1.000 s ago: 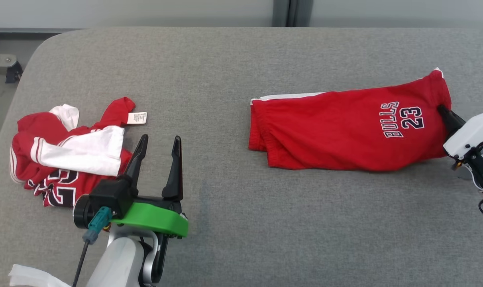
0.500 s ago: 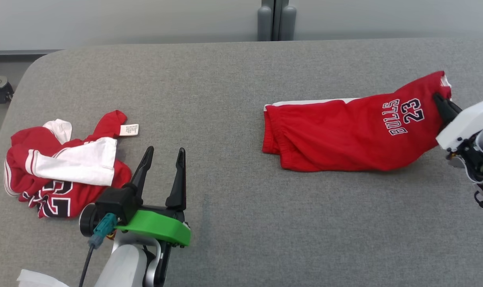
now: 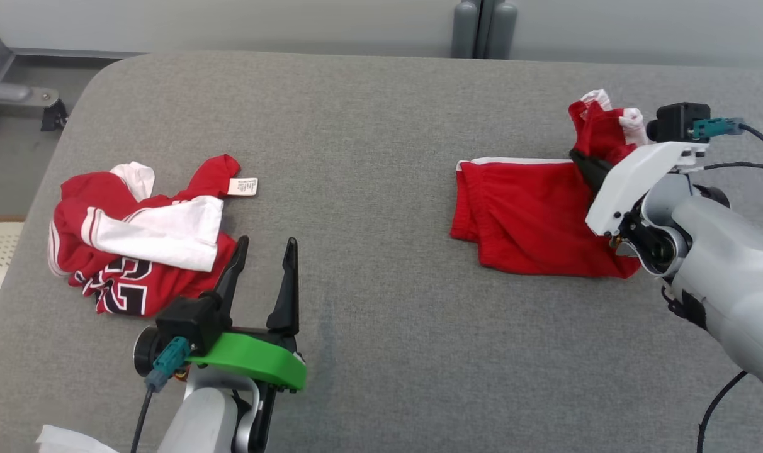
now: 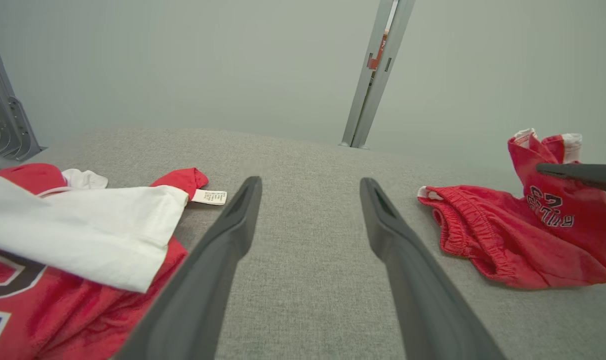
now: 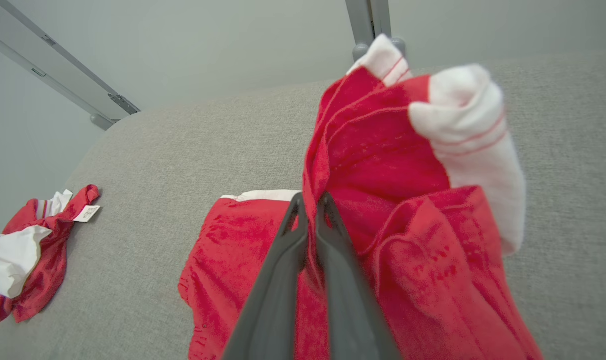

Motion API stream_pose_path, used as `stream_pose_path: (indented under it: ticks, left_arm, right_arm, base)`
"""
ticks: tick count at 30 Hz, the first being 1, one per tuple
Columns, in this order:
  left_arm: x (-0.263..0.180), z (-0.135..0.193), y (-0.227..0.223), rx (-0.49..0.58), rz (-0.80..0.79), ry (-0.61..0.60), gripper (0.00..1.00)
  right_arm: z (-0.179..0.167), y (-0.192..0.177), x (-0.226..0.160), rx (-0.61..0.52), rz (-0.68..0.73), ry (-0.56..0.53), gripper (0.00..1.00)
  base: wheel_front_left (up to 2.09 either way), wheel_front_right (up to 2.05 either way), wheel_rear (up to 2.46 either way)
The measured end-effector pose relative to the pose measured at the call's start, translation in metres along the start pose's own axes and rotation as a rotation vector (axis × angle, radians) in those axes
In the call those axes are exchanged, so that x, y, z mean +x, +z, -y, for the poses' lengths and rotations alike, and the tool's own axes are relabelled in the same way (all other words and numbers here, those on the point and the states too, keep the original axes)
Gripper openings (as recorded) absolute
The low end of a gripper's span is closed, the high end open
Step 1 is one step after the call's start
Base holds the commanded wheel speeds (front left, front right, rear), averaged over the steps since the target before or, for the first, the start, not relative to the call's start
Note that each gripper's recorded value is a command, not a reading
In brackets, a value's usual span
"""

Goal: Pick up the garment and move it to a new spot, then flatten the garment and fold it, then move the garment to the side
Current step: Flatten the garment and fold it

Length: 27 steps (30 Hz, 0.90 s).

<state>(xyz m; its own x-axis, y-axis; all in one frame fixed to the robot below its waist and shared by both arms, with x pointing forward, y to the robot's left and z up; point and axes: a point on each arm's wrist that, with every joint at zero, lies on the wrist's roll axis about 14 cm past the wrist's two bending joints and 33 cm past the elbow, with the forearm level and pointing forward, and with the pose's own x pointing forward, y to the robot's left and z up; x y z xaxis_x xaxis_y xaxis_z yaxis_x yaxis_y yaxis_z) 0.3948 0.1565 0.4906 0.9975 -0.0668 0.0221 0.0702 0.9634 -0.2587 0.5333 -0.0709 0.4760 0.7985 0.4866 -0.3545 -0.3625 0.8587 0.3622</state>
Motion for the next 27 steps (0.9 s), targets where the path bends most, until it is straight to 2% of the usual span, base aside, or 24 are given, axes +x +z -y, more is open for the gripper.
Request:
stream_pose_path:
  ticks: [10, 18, 19, 20, 24, 27]
  left_arm:
    - [-0.012, -0.022, 0.002, -0.010, 0.003, 0.075, 1.00]
    - [-0.013, -0.023, 0.002, -0.015, 0.002, 0.085, 1.00]
    - [-0.013, -0.023, 0.002, -0.015, 0.002, 0.085, 1.00]
    - [-0.013, -0.022, 0.002, -0.015, 0.004, 0.085, 1.00]
    - [-0.012, -0.022, 0.004, -0.015, 0.009, 0.086, 1.00]
    - [-0.012, -0.022, 0.007, -0.015, 0.018, 0.086, 1.00]
  right_arm:
    - [-0.050, -0.029, 0.030, -0.065, -0.096, 0.095, 0.00]
    - [-0.066, -0.047, 0.034, -0.070, -0.127, 0.123, 0.02]
    - [-0.066, -0.050, 0.034, -0.069, -0.133, 0.123, 0.38]
    - [-0.069, -0.054, 0.033, -0.067, -0.140, 0.129, 1.00]
    - [-0.088, -0.056, 0.030, -0.040, -0.120, 0.180, 1.00]
    - [-0.102, -0.038, 0.025, -0.017, -0.037, 0.228, 1.00]
  base:
    - [0.00, 0.00, 0.00]
    - [0.00, 0.00, 0.00]
    - [0.00, 0.00, 0.00]
    - [0.00, 0.00, 0.00]
    - [0.00, 0.00, 0.00]
    - [0.00, 0.00, 0.00]
